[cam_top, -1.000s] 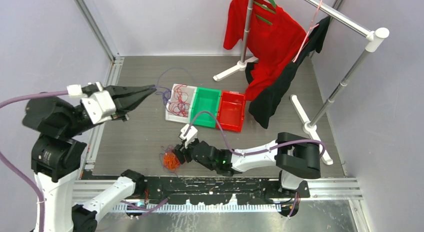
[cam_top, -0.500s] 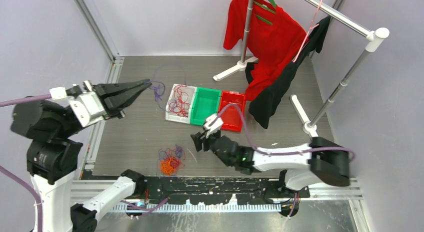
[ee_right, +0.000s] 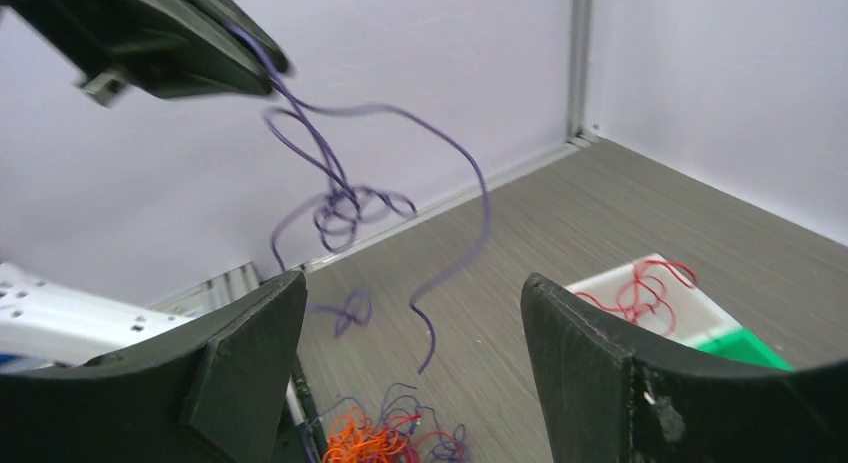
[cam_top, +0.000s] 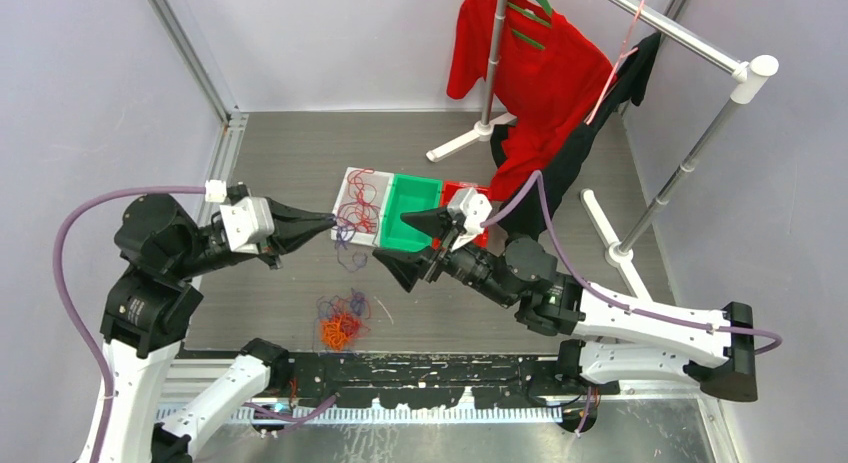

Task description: Untangle the cables

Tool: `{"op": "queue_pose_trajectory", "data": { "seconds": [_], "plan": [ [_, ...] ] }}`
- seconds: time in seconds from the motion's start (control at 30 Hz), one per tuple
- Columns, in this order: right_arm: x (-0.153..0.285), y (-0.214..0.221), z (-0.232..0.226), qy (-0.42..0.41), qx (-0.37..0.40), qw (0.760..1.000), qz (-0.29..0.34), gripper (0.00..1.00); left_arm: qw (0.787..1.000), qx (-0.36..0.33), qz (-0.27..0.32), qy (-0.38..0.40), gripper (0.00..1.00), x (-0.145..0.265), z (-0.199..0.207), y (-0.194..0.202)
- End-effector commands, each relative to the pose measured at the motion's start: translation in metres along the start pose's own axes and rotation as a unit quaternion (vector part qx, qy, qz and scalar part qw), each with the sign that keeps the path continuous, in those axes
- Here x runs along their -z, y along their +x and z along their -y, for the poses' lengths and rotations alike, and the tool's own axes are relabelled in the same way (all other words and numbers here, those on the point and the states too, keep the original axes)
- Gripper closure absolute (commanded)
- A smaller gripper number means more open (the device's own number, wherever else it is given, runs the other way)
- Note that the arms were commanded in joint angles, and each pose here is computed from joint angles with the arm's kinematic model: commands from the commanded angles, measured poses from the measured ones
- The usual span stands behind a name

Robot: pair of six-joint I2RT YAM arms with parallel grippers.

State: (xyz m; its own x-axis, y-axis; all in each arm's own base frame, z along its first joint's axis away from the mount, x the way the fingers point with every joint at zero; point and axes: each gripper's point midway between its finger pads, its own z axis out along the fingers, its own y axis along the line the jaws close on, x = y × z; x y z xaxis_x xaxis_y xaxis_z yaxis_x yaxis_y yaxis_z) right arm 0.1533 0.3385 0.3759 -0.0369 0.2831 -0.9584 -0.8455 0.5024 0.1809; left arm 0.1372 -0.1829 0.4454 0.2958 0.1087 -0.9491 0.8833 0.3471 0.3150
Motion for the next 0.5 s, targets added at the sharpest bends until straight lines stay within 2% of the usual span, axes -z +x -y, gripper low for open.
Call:
{"op": "queue_pose_trajectory", "data": {
  "seconds": [0.0,0.2,0.3,0.37,0.47],
  "plan": [
    [-0.010,-0.020,-0.035,-0.088,0.022,0.996,-0.007,0.16,0.999,0.018,-0.008,0.029,1.00,-0.001,0.013,0.010],
    [-0.046,-0.017,-0.032,-0.075,0.030,0.997,-0.002,0.20,0.998,0.036,-0.023,0.036,1.00,-0.001,0.016,0.022],
    [-0.059,-0.014,-0.034,-0.082,0.028,0.996,-0.001,0.25,0.998,0.041,-0.034,0.039,1.00,-0.001,0.018,0.029],
    [-0.067,-0.013,-0.030,-0.075,0.027,0.997,-0.006,0.41,0.997,0.044,-0.040,0.041,1.00,-0.001,0.019,0.035],
    [-0.073,-0.007,-0.010,-0.043,0.017,0.999,-0.017,0.77,0.997,0.043,-0.053,0.034,0.98,-0.001,0.017,0.043]
  ]
}}
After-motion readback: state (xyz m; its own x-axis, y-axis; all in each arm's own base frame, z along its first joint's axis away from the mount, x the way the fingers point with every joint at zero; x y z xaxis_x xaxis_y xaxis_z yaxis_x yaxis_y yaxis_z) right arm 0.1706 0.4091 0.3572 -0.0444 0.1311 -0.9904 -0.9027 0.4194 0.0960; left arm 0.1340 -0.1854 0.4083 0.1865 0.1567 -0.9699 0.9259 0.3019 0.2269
